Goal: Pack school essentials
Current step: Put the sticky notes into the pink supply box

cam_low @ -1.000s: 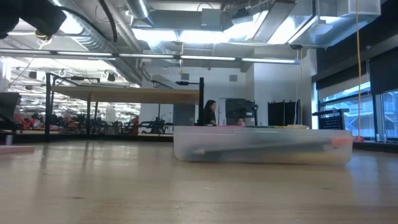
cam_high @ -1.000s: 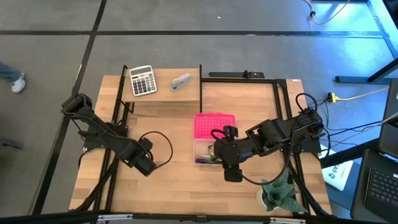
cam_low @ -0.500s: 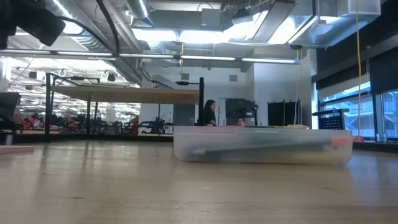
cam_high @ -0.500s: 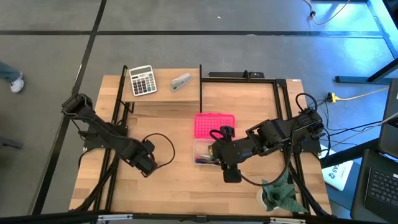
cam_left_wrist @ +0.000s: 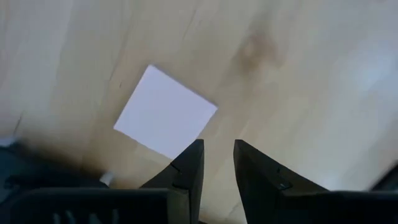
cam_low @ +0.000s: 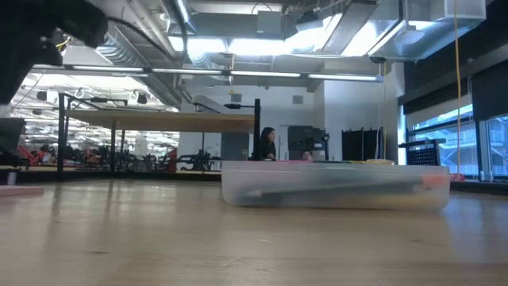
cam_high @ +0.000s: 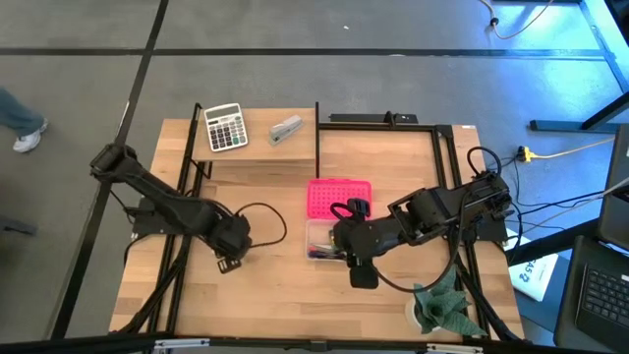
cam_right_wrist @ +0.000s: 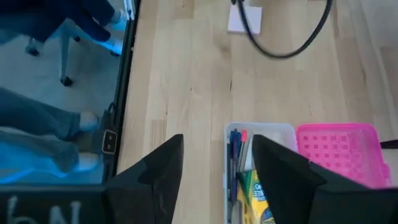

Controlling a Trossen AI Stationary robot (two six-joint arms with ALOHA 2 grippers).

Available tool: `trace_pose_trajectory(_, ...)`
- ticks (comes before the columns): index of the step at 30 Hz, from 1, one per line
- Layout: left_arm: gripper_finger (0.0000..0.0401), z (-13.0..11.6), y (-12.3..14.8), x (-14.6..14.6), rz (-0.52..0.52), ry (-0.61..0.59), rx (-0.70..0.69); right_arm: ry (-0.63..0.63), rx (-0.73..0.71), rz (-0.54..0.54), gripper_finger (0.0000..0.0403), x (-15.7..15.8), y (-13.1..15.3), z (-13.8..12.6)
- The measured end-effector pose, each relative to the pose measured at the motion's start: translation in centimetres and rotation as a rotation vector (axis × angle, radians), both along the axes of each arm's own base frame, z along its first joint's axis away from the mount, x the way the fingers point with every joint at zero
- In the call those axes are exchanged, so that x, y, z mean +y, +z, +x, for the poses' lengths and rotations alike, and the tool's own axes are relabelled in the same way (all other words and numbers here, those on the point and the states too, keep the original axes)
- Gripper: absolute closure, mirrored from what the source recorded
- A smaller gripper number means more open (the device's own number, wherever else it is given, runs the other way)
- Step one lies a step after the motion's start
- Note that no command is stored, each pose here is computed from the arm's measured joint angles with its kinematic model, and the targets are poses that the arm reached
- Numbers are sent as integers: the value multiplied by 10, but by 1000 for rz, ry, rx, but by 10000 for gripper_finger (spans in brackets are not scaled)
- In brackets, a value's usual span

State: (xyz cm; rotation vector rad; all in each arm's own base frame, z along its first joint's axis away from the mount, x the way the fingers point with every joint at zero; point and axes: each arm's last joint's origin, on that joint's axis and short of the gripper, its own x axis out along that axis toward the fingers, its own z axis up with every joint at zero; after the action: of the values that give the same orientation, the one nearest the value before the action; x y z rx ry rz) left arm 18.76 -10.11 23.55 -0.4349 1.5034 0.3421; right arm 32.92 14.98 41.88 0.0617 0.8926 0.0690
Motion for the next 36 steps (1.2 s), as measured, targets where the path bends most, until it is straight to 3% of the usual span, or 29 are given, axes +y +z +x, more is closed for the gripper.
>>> trace_pose_trajectory(5, 321, -15, 19, 13, -35, -13, -111, -36, 4, 29, 210, 0, 0, 0)
trace_pose_trajectory(11, 321, -34, 11, 24, -44, -24, -162, -36, -3, 33, 210, 0, 0, 1)
trace_pose_trajectory(15, 321, -36, 3, 23, -90, -30, -187, -31, -5, 30, 210, 0, 1, 1)
trace_pose_trajectory(36, 321, -37, 0, 22, -93, -40, -190, -32, -9, 33, 210, 0, 1, 1)
